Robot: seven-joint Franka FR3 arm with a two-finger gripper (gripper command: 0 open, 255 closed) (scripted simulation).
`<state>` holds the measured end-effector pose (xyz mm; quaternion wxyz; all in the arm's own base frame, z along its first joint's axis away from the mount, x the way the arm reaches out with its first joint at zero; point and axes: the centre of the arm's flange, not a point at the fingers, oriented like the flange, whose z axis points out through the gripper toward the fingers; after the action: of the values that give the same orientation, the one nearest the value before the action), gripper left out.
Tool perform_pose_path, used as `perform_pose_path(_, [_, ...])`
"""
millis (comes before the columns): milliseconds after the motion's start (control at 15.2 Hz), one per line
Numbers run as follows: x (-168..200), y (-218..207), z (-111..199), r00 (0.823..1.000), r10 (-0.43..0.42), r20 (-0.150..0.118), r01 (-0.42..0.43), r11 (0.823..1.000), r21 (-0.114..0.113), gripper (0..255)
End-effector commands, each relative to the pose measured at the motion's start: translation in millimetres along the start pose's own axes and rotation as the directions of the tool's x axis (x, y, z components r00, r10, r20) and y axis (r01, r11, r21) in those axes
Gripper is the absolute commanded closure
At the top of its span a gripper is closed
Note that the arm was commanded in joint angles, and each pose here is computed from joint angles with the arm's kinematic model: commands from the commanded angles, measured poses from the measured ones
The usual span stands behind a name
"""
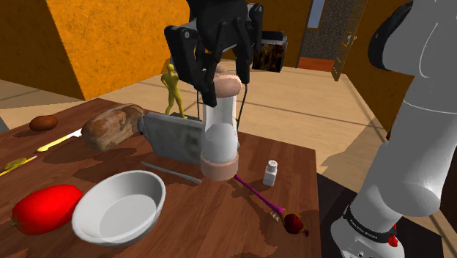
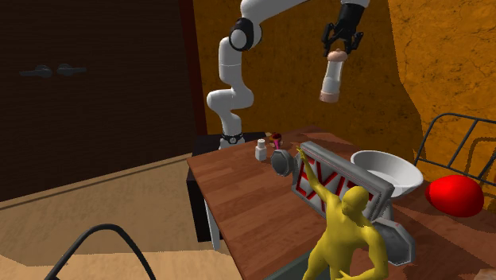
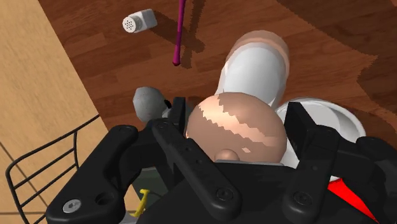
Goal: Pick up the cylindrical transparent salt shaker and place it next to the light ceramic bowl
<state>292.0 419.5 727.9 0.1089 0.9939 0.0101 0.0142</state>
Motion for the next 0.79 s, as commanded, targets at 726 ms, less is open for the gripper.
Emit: perform_pose_path(726, [-3,-38,52,1.0,0.009,0.001,-0.009,1.0,0.001,255])
